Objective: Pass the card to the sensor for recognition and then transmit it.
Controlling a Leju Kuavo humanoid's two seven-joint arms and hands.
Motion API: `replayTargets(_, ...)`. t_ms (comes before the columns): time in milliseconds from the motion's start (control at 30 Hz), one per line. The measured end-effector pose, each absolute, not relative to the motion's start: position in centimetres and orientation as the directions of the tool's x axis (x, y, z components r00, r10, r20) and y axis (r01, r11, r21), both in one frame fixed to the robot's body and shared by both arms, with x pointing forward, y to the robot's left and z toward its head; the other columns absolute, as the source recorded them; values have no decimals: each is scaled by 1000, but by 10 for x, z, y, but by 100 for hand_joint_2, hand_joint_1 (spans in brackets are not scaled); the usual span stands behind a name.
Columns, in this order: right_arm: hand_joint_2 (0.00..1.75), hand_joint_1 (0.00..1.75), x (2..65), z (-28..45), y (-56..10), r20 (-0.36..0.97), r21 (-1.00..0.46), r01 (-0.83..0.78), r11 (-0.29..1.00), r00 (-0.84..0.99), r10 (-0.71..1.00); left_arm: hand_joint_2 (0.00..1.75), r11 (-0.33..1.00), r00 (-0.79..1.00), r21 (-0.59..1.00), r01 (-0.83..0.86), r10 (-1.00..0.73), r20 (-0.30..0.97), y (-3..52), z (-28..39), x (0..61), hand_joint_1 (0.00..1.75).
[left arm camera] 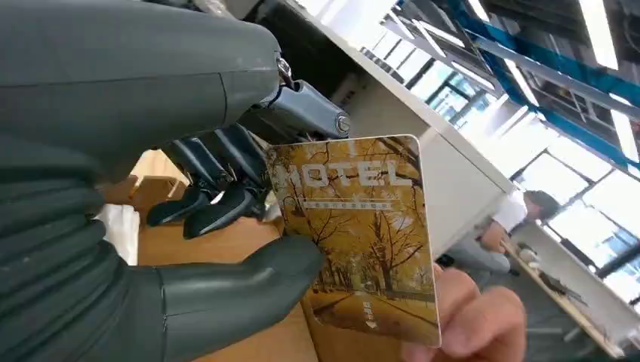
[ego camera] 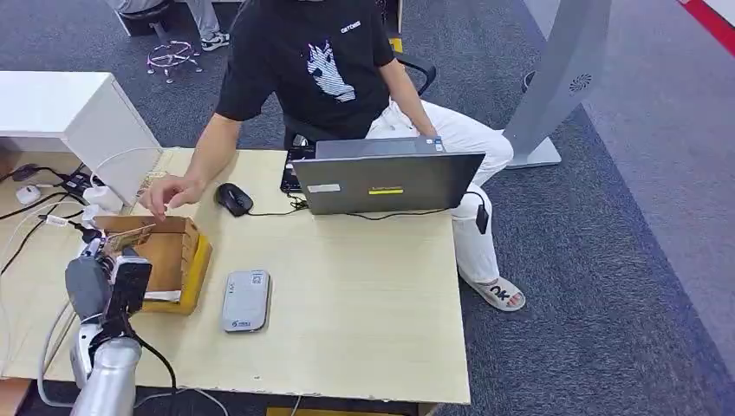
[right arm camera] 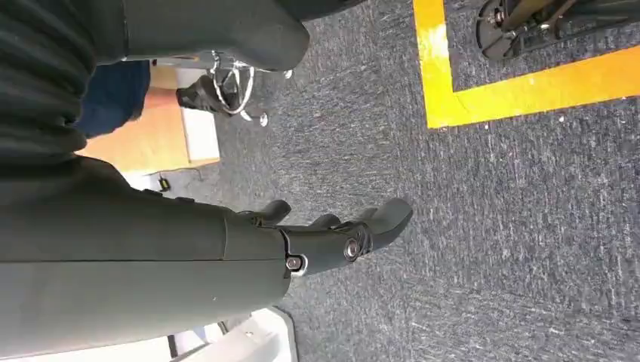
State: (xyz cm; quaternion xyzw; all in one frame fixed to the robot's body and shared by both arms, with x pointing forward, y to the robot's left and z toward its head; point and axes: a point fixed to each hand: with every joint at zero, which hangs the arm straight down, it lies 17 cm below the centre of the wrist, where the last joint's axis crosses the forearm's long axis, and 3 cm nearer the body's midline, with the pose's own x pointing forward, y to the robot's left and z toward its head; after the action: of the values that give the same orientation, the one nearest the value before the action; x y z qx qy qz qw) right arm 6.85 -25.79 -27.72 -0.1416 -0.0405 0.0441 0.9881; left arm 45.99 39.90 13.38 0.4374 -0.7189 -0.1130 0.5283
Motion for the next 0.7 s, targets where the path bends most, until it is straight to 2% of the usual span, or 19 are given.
replayTargets(467, 175, 0, 70, -277, -257, 76, -282, -82, 956, 991, 107, 175, 596, -304, 738, -317, -801, 516, 246, 171, 460, 175)
replayTargets(700, 175, 0, 69, -277, -258, 75, -282, -79, 956, 992, 104, 175, 583, -347, 779, -231, -797, 494, 206, 164, 456, 175)
